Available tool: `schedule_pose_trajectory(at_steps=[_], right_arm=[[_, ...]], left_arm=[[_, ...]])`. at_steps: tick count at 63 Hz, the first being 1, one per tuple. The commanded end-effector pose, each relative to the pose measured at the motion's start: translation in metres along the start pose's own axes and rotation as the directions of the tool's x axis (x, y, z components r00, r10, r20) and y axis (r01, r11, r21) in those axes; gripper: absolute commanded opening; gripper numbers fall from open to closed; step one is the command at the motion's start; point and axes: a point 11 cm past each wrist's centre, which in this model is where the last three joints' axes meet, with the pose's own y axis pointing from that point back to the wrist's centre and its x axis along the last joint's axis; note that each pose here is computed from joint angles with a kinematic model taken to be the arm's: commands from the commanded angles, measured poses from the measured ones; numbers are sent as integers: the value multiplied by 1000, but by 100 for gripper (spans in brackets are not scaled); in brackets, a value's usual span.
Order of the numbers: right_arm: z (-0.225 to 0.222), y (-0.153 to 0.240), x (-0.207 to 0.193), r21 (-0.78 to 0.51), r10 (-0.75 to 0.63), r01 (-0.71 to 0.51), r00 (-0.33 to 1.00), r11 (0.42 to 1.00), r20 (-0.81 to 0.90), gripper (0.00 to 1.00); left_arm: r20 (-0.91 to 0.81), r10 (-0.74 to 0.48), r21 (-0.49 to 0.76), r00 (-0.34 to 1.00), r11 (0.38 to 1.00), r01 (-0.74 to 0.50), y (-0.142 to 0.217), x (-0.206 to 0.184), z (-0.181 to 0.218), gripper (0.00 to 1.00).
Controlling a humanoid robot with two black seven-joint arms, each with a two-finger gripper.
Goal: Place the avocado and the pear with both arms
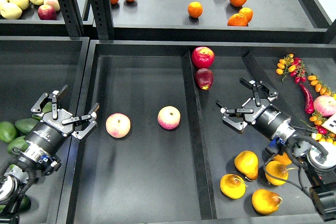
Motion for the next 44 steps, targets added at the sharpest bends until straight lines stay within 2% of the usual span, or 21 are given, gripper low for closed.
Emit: schedule_pose_trajectory(at_steps=[1, 8, 28, 44], right_arm=[[12, -14, -3, 18, -39, 38, 997, 999, 67, 99], [31, -28, -8, 19, -81, 79, 989, 997, 128, 99], [32, -26, -2, 20, -65, 63, 988, 998, 138, 100], [47, -10, 26, 13, -5, 3, 984, 1000, 176, 100]], left_arm=[[-5, 11, -3, 1000, 1000, -11, 4, 3, -1, 99], [-11, 24, -12, 1000, 1000, -24, 10, 8, 0, 99], [-40, 80, -36, 996, 996, -82, 34, 25, -4, 99], [-71, 122, -47, 990, 991, -125, 57, 37, -12, 99]])
